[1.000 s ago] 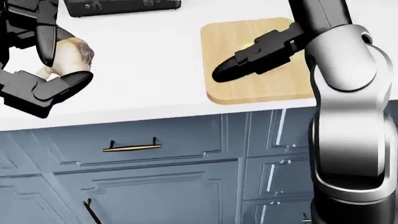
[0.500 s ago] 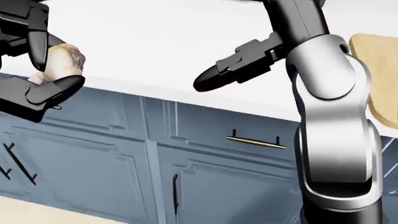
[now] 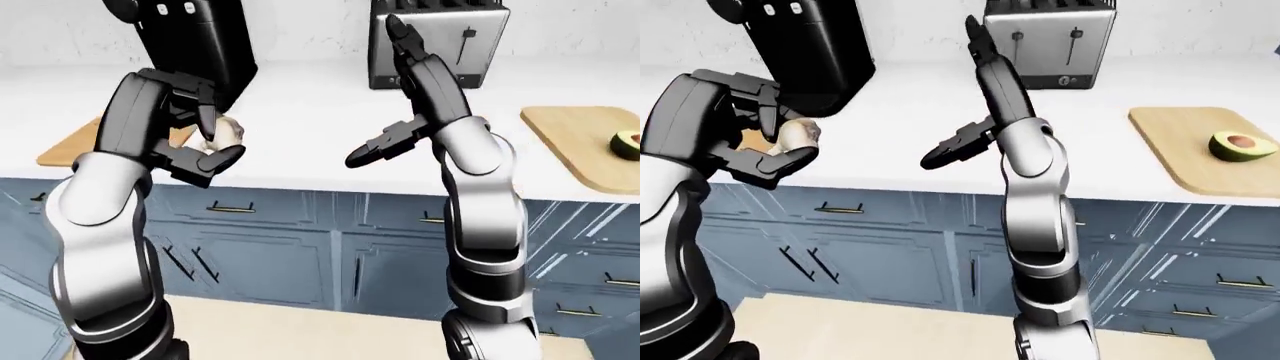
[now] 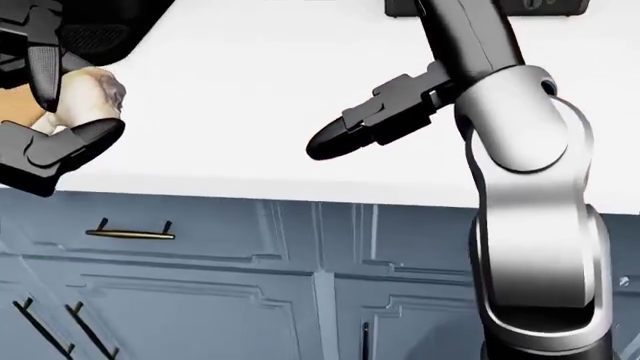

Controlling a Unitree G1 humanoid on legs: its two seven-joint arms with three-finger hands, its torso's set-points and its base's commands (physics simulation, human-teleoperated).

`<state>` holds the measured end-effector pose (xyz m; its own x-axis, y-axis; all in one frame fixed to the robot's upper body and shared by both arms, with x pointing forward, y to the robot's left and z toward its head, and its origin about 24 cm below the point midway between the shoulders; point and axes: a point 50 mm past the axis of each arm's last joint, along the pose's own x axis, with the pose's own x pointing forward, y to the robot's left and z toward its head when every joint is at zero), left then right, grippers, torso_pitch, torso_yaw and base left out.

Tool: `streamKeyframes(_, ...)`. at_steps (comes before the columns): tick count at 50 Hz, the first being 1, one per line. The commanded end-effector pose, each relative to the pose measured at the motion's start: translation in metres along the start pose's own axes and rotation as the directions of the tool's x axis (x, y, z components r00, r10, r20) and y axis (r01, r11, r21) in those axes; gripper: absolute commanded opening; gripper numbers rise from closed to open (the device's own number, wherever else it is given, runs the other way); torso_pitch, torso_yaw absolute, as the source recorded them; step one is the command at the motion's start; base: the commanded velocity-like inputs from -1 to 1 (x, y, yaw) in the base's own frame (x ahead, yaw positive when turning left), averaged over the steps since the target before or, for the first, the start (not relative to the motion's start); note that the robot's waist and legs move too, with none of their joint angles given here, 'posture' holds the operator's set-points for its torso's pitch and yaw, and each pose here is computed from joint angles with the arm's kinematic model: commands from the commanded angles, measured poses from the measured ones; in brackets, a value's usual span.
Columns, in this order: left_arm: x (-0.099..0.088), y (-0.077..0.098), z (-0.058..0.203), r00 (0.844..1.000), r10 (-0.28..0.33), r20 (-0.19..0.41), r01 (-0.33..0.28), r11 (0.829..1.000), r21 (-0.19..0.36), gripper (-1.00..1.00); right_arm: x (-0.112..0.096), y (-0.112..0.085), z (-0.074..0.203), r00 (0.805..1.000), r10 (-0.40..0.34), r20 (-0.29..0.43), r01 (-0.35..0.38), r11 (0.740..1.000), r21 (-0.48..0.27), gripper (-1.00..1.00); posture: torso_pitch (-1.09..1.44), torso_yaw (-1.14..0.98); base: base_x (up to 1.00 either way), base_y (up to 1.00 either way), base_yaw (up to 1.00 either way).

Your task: Place the avocado and the garlic on separate cutting boards.

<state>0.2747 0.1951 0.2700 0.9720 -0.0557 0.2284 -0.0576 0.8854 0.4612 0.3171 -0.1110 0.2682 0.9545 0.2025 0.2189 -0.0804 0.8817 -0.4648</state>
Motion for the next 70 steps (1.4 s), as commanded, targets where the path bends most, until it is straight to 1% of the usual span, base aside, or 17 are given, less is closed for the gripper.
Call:
streamKeyframes(1,-0.002,0.003,0.017,0.996,0.019,0.091,-0.021,1.000,0.023,-1.00,-0.006,-0.015,0.022,0.992,-0.079,0.103,0.081,0.996,-0.021,1.00,0.00,0.00,0.00,0.66,0.00)
streamKeyframes(20,-0.002,0.003,0.015,0.996,0.018,0.091,-0.021,0.999,0.026,-1.00,-0.005,-0.013,0.020,0.991,-0.071,0.109,0.073,0.997,-0.015,1.00,0.00,0.00,0.00,0.67,0.00)
streamKeyframes(45,-0.002,0.000,0.015,0.996,0.011,0.092,-0.013,1.000,0.025,-1.00,-0.007,-0.014,0.018,0.990,-0.081,0.112,0.081,0.997,0.004,1.00,0.00,0.00,0.00,0.62,0.00)
streamKeyframes(47,-0.001,0.000,0.014,0.996,0.011,0.092,-0.014,1.000,0.025,-1.00,-0.006,-0.016,0.017,0.990,-0.090,0.112,0.087,0.996,0.032,1.00,0.00,0.00,0.00,0.00,0.00)
streamKeyframes(51,-0.002,-0.001,0.013,0.996,0.011,0.091,-0.013,1.000,0.024,-1.00,-0.007,-0.020,0.014,0.988,-0.116,0.103,0.113,0.993,0.037,1.00,0.00,0.00,0.00,0.00,0.00)
streamKeyframes(55,-0.001,-0.002,0.013,0.996,0.008,0.090,-0.010,1.000,0.025,-1.00,-0.008,-0.026,0.006,0.986,-0.151,0.076,0.147,0.988,0.051,1.00,0.00,0.00,0.04,0.00,0.00)
streamKeyframes(70,0.002,-0.007,0.014,0.996,-0.004,0.089,0.001,1.000,0.029,-1.00,-0.012,-0.038,-0.008,0.977,-0.210,0.027,0.209,0.976,0.055,1.00,0.00,0.00,0.18,0.00,0.00)
